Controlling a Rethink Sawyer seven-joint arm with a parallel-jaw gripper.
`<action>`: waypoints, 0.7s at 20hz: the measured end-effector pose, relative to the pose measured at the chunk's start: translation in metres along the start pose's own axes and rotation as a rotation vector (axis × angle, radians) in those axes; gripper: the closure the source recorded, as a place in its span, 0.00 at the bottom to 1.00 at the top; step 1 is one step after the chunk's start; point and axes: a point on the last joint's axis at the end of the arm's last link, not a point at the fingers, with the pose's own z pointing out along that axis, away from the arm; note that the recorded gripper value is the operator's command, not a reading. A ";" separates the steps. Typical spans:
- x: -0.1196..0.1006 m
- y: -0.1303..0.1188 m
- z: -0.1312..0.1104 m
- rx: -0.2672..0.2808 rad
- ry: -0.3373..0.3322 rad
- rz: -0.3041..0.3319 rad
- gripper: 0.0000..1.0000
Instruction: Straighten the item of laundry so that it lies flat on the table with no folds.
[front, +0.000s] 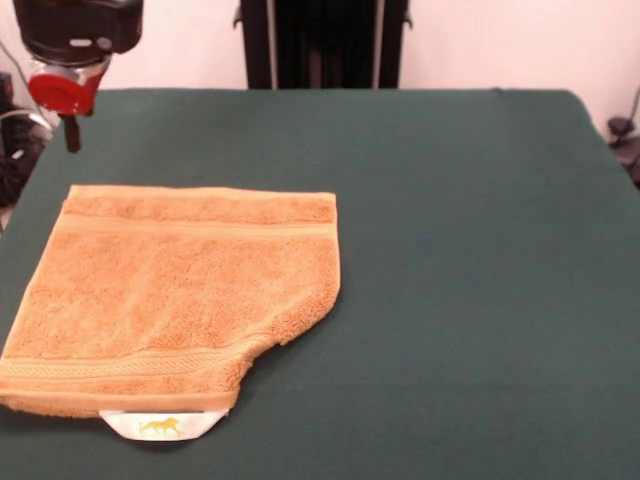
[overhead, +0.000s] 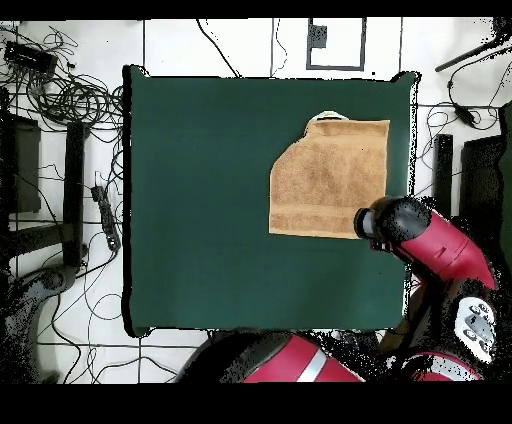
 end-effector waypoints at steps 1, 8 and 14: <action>0.000 0.004 -0.003 -0.008 -0.001 0.001 0.00; 0.004 0.036 -0.023 -0.073 -0.016 -0.004 0.00; 0.014 0.061 -0.039 -0.106 -0.045 -0.040 0.00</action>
